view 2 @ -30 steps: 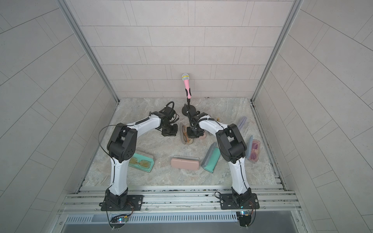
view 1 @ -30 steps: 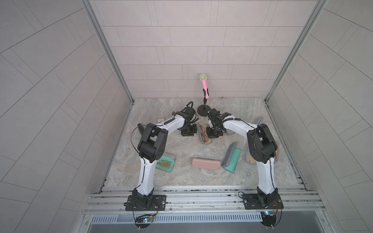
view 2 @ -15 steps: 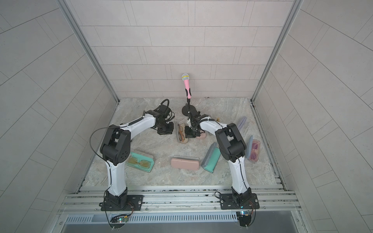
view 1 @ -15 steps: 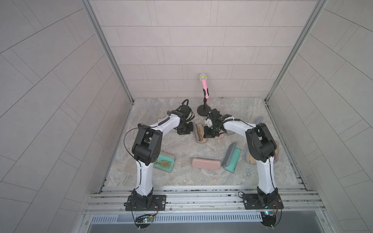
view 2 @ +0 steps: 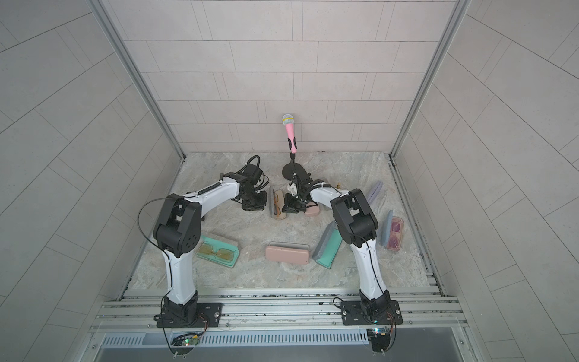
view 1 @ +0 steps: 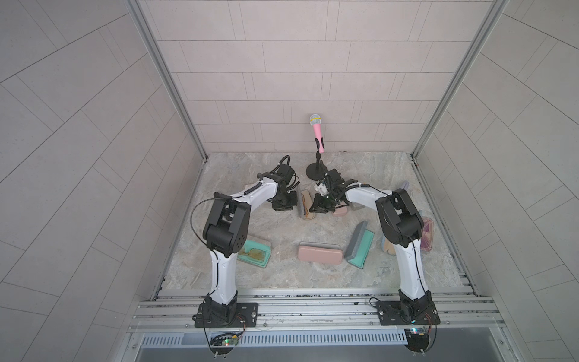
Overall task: Close the glasses case
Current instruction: Adjust the glasses case at the center of the board.
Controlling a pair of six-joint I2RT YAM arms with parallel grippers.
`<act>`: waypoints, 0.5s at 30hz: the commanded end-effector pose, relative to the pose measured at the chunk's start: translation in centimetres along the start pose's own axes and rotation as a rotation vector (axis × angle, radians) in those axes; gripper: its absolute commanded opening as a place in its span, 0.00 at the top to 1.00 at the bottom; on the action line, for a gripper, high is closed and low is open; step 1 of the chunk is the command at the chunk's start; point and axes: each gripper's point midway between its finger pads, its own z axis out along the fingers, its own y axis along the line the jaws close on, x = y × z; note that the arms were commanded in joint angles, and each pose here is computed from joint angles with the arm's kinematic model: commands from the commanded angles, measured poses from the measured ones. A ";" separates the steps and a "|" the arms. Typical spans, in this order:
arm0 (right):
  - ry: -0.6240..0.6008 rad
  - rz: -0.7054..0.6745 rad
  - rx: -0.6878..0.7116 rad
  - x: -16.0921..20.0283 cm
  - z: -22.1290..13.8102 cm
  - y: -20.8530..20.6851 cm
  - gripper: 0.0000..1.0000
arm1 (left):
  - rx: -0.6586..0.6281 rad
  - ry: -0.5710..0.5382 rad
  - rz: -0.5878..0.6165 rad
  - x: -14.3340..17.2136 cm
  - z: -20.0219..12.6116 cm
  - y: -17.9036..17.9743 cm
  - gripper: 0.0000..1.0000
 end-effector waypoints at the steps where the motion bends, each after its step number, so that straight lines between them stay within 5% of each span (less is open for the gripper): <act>1: -0.031 -0.003 -0.088 -0.5 -0.3 1.3 0.92 | -0.010 -0.003 0.014 0.3 -1.0 0.5 1.00; 15: -0.055 0.011 -0.129 -1.3 -3.2 2.9 0.92 | -0.002 -0.014 0.001 0.1 -1.6 0.7 1.00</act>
